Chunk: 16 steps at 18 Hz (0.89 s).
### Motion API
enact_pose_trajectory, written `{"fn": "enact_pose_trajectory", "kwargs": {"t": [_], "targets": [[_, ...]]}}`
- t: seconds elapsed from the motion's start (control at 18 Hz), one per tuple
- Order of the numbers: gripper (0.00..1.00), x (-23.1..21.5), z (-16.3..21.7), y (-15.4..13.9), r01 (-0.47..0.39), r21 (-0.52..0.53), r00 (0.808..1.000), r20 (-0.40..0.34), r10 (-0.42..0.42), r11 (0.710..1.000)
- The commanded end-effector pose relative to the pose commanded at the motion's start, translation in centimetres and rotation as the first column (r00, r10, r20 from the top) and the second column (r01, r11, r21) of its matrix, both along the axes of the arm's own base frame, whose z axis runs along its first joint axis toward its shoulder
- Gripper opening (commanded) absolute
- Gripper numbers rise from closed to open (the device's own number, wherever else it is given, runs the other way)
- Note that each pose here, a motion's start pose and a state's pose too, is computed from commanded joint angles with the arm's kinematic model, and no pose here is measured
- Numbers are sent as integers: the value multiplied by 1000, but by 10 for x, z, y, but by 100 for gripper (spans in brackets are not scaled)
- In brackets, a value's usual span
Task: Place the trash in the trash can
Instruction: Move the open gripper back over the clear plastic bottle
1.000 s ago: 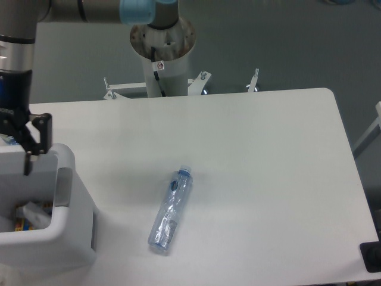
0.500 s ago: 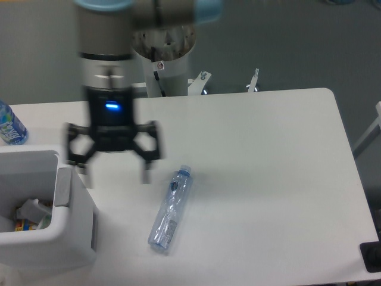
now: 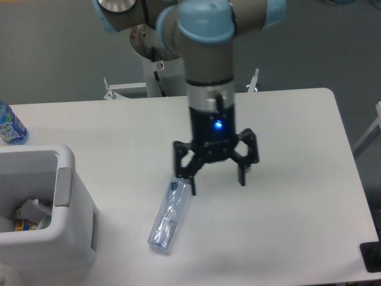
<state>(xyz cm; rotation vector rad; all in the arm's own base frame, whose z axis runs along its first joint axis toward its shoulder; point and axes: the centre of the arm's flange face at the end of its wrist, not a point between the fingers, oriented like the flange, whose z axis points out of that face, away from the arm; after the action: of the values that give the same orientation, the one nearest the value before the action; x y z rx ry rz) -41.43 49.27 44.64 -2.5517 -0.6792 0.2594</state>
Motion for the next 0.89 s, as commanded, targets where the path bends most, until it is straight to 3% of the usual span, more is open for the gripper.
{"fn": "enact_pose_trajectory", "kwargs": {"t": [0.33,0.56,0.89], "targets": [[100,-21,-22,-6,-29,-28,999,23,29,999],[100,-29,-42,-6,-48,-103,999,4,49,994],[100,-15,-82,-5,91,-182,996,28,-88,979]]}}
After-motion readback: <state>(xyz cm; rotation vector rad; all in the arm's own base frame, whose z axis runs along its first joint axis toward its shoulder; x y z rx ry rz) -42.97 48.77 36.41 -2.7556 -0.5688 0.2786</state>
